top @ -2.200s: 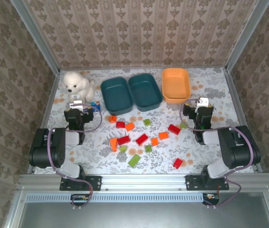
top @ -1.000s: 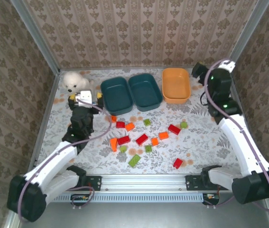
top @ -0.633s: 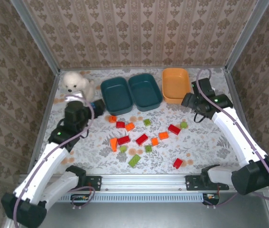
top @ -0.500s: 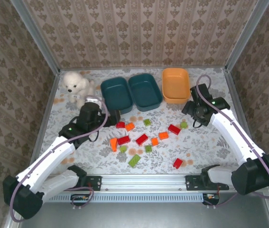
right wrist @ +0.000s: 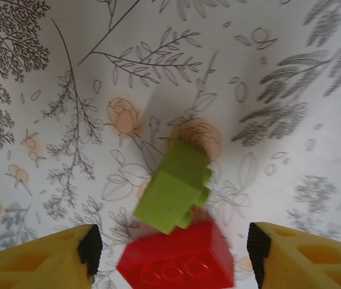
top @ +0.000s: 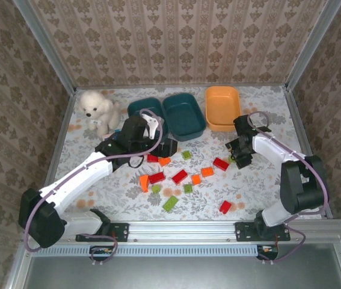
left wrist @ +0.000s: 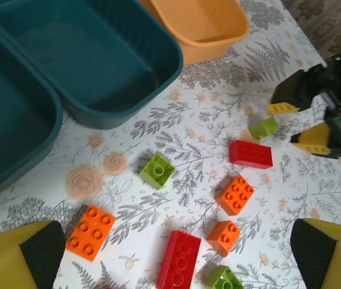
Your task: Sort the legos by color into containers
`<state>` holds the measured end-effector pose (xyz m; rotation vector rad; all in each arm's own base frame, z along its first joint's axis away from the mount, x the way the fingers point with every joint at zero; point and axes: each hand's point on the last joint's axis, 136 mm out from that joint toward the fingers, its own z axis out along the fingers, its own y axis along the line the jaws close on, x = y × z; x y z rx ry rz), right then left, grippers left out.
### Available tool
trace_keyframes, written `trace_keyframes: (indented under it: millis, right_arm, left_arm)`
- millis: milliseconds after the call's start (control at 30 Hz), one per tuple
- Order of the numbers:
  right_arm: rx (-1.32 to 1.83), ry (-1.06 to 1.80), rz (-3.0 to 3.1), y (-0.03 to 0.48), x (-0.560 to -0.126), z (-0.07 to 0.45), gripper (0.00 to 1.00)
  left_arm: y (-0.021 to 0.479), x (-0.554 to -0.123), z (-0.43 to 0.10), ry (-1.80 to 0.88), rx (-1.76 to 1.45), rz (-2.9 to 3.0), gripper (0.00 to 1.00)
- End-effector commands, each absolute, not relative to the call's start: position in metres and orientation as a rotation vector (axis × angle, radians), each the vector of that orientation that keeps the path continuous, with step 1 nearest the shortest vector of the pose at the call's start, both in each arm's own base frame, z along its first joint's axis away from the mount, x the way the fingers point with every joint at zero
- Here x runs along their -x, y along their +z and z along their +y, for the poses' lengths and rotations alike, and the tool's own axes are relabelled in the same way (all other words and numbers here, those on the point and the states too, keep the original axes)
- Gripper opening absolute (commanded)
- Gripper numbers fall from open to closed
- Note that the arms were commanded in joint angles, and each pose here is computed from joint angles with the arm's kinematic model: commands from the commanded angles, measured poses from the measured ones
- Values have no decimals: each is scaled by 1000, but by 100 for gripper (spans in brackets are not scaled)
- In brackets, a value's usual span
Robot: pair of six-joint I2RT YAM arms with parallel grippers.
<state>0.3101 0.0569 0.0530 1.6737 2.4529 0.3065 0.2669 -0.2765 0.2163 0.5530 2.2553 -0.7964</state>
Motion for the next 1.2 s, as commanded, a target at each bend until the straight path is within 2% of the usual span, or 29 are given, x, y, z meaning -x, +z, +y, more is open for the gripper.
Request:
trace_keyframes:
  millis: [0, 300, 367, 500, 633, 867, 1000, 1167]
  right_arm:
    - [-1798, 416, 2368, 48, -327, 63, 66]
    - [-1911, 371, 2371, 26, -316, 62, 51]
    - [-1913, 372, 2380, 23, -317, 62, 45]
    - [-1919, 346, 2396, 22, -315, 61, 38]
    - [-1861, 318, 2401, 36, -317, 56, 27]
    - [-1190, 224, 2460, 139, -386, 58, 27]
    - [-1032, 184, 2499, 147, -426, 64, 27]
    - [-941, 161, 2575, 129, -477, 73, 27]
  left_arm:
    - [235, -269, -292, -845, -622, 2186, 100]
    - [234, -272, -296, -852, -625, 2188, 100]
    - [233, -272, -297, -854, -626, 2190, 100]
    - [233, -272, -297, -856, -621, 2194, 100]
    - [233, -273, -297, -857, -613, 2195, 99]
    - [235, -291, -280, -755, -448, 2234, 100]
    - [235, -310, -263, -732, -303, 2262, 100]
    - [237, -330, -248, -707, -193, 2279, 100]
